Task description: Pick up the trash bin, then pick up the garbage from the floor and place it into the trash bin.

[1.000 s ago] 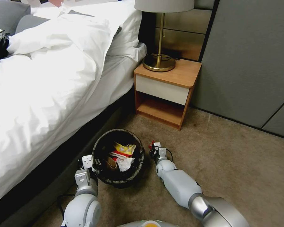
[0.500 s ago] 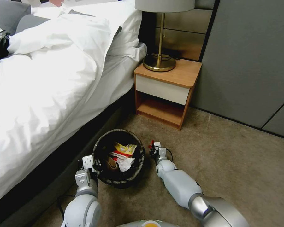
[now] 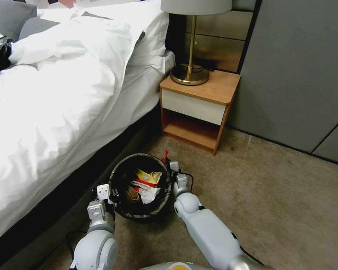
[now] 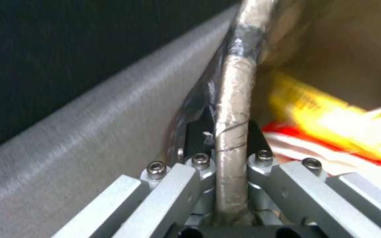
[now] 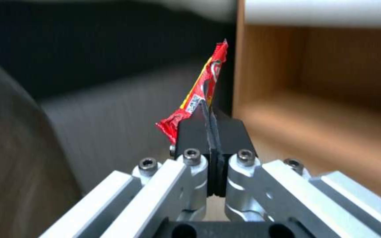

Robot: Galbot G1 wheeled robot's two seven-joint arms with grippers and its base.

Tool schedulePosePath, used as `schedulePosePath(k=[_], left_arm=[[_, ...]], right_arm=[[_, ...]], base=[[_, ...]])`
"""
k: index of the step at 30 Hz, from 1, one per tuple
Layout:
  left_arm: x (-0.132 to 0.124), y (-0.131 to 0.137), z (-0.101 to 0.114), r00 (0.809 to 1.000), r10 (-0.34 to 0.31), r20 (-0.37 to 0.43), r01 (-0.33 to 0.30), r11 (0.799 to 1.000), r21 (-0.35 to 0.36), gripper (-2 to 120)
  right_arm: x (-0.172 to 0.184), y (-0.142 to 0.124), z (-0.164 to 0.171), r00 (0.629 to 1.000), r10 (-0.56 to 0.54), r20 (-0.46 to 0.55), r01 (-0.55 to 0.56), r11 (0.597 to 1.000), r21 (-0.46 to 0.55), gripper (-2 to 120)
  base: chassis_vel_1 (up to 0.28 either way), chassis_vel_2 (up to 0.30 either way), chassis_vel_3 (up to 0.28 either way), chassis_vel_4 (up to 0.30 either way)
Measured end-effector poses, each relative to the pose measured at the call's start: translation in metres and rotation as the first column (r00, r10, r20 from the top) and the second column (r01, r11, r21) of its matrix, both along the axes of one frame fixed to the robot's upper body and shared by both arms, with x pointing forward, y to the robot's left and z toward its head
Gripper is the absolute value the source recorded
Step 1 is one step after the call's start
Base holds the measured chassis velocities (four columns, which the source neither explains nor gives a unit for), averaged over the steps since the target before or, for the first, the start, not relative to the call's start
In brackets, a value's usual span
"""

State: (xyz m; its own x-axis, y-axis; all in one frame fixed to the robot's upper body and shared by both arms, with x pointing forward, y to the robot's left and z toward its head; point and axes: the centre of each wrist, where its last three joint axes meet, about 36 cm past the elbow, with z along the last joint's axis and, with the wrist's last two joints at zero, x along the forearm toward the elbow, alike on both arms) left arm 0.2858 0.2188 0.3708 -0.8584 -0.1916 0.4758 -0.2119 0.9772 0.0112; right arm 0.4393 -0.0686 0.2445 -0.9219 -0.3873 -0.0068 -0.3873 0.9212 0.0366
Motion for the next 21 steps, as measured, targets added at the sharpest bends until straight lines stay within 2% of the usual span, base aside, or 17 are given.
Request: schedulePosePath(k=[3, 4, 7, 11, 21], left_arm=[[0.001, -0.001, 0.0, 1.0, -0.008, 0.001, 0.008, 1.0, 0.0, 0], [0.001, -0.001, 0.0, 1.0, -0.008, 0.001, 0.008, 1.0, 0.0, 0], [0.0, -0.001, -0.001, 1.0, -0.01, -0.005, 0.01, 1.0, 0.008, 0], [0.0, -0.001, -0.003, 1.0, -0.014, -0.012, 0.014, 1.0, 0.009, 0], [0.001, -0.001, -0.002, 1.0, -0.013, -0.007, 0.013, 1.0, 0.011, 0]], right_arm=[[-0.019, -0.011, 0.042, 0.976, 0.109, 0.19, -0.118, 0.992, 0.039, 0], [-0.019, -0.011, 0.042, 0.976, 0.109, 0.19, -0.118, 0.992, 0.039, 0], [-0.041, -0.007, 0.078, 0.927, 0.204, 0.316, -0.236, 0.969, 0.066, 0], [-0.057, -0.008, 0.097, 0.897, 0.248, 0.366, -0.295, 0.952, 0.078, 0], [-0.055, -0.007, 0.108, 0.877, 0.254, 0.408, -0.317, 0.944, 0.092, 0]], base=[[0.0, 0.0, 0.0, 0.0], [0.0, 0.0, 0.0, 0.0], [0.0, 0.0, 0.0, 0.0], [0.0, 0.0, 0.0, 0.0], [0.0, 0.0, 0.0, 0.0]])
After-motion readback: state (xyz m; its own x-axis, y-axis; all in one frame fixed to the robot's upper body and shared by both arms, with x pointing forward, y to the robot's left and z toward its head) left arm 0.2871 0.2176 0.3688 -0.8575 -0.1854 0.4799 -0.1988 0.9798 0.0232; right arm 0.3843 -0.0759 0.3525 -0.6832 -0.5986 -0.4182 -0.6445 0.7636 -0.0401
